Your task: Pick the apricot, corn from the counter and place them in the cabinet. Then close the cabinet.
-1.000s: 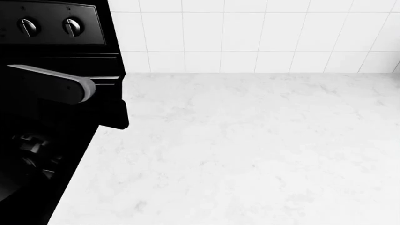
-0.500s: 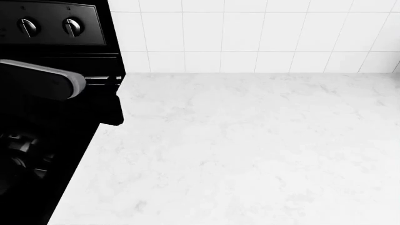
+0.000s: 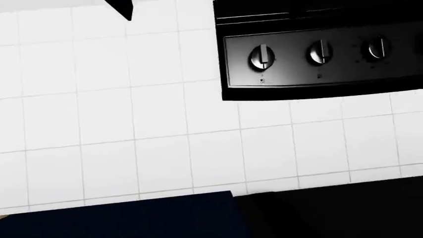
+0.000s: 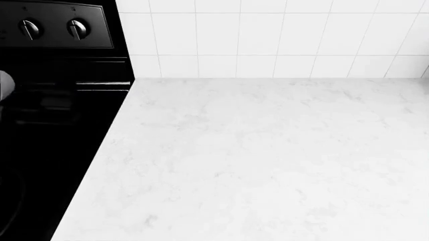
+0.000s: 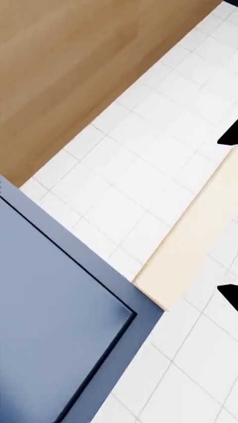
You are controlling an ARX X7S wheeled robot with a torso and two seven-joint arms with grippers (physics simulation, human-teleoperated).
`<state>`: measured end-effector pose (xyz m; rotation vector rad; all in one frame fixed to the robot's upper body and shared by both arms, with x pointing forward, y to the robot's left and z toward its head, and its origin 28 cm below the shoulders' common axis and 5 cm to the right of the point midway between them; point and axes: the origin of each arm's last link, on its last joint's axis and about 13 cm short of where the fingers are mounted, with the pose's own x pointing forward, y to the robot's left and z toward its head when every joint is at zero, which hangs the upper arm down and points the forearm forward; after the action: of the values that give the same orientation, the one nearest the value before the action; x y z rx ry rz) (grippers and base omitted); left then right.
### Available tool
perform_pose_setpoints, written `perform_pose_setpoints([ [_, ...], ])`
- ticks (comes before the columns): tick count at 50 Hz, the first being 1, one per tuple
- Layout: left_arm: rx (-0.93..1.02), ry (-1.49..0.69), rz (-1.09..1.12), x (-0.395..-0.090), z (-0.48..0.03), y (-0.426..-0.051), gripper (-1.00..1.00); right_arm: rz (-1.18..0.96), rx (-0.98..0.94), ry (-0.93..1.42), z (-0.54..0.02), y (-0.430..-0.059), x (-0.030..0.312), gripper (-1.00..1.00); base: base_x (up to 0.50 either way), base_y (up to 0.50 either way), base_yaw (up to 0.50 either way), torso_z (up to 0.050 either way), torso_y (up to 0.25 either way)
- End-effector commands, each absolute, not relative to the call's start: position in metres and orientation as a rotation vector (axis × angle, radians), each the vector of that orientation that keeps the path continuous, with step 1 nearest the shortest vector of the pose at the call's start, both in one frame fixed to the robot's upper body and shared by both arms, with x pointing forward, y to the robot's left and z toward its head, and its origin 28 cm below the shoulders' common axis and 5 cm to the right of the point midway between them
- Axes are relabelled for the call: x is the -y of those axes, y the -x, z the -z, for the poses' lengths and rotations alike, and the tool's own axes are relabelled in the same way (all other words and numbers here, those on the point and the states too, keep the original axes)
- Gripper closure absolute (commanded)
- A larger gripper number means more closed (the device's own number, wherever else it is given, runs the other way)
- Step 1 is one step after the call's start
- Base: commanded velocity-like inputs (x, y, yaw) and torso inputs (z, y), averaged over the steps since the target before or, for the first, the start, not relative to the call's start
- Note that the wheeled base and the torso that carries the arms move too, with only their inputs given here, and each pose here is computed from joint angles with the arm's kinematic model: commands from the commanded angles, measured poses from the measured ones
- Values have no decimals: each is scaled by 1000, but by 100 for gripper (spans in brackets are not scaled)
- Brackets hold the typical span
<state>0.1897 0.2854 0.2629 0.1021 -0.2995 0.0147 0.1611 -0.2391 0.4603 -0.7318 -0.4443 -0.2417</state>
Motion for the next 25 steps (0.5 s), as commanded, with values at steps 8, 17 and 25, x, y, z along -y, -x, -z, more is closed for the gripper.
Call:
perform_pose_setpoints([
  [8, 374, -67, -144, -305, -269, -155, -100, 332, 593, 631, -448, -130, 265, -100, 0, 0, 0, 0, 0],
  [17, 419, -46, -216, -314, -269, -133, -100, 413, 748, 583, -446, -100, 273, -100, 0, 0, 0, 0, 0],
  [25, 472, -37, -268, -317, -267, -111, -100, 461, 839, 553, -444, -74, 276, -100, 0, 0, 0, 0, 0],
])
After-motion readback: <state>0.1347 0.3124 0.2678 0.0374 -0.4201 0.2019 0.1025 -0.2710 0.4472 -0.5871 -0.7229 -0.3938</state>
